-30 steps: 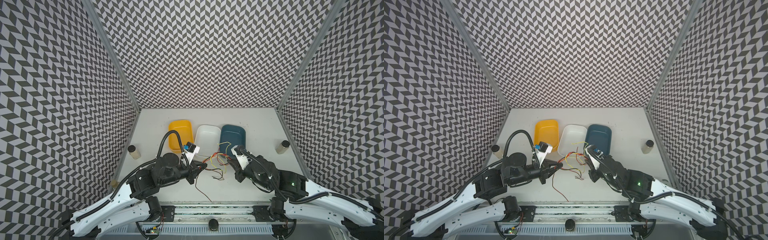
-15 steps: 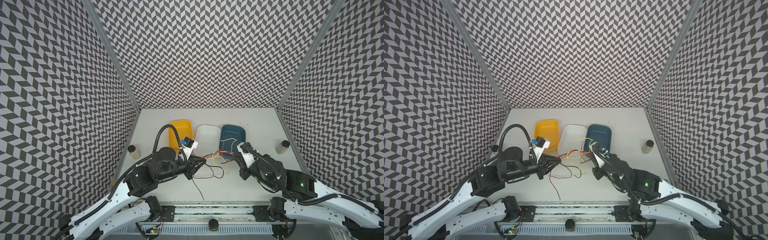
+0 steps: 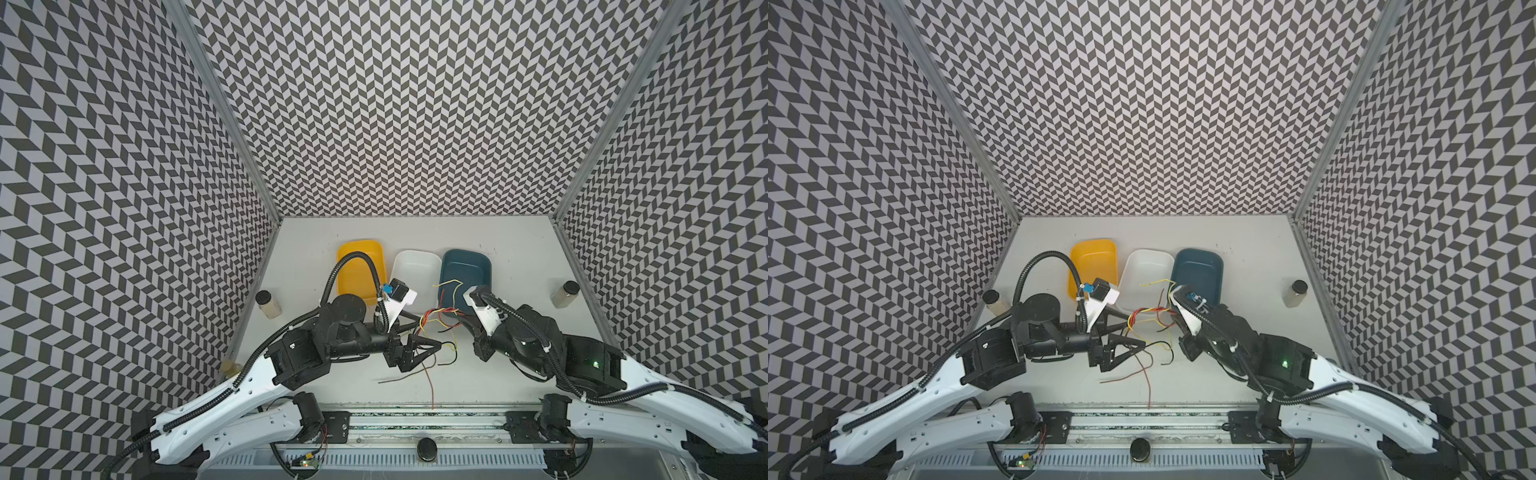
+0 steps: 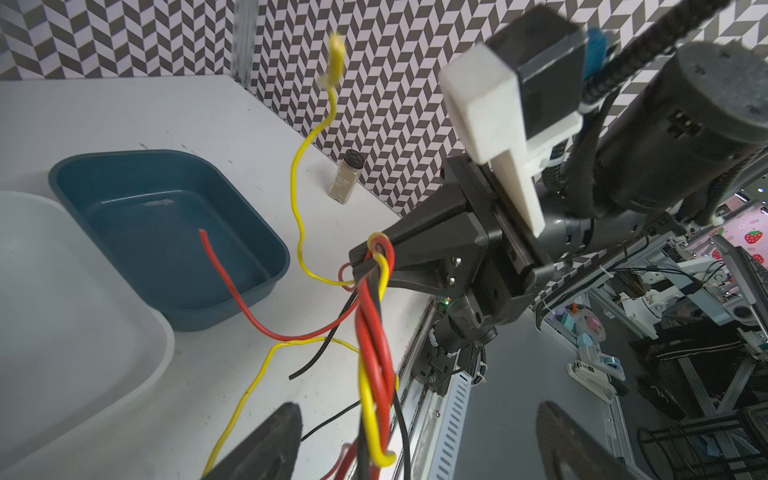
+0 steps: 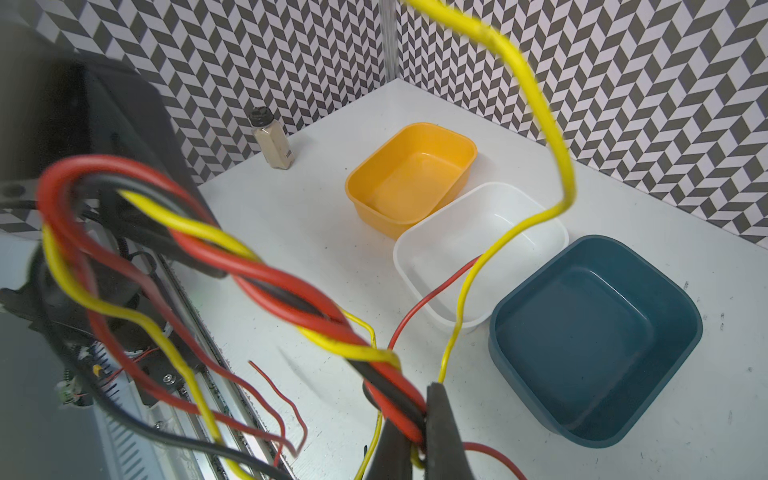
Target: Untangle the cables
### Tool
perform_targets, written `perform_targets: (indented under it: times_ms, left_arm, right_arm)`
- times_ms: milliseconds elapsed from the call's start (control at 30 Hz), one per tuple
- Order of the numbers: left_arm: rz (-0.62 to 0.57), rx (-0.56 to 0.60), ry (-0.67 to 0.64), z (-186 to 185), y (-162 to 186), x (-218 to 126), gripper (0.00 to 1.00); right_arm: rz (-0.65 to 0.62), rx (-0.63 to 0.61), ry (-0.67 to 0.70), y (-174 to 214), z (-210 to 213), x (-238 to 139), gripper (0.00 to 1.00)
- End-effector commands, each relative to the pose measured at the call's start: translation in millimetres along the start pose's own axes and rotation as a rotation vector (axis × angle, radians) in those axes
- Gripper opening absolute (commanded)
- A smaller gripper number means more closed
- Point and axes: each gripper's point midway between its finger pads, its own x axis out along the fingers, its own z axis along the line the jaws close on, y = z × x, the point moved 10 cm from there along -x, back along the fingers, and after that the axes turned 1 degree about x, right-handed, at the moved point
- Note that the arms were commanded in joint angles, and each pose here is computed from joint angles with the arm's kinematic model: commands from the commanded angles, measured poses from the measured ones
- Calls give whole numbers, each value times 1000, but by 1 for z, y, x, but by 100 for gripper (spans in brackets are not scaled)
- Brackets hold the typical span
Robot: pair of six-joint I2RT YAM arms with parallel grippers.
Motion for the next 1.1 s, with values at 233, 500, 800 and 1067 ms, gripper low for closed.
perform_targets:
  times_ms: [233,500,800,1067]
  left_arm:
    - [74,-9,-187,22,11,19,43]
    - [72,28,-276,23,-3,5,0]
    - [106,45,-414,29,-9,-32,0]
    - [157,61,-424,23,-11,-46,0]
  right_arm:
    - [-88,21,-118,-26,9,-13,0]
    - [-84,-1,-61,-23,1,-20,0]
    - [-25,-61,250,-10,-25,-27,0]
    - [-25,-58,384,-17,-36,-39,0]
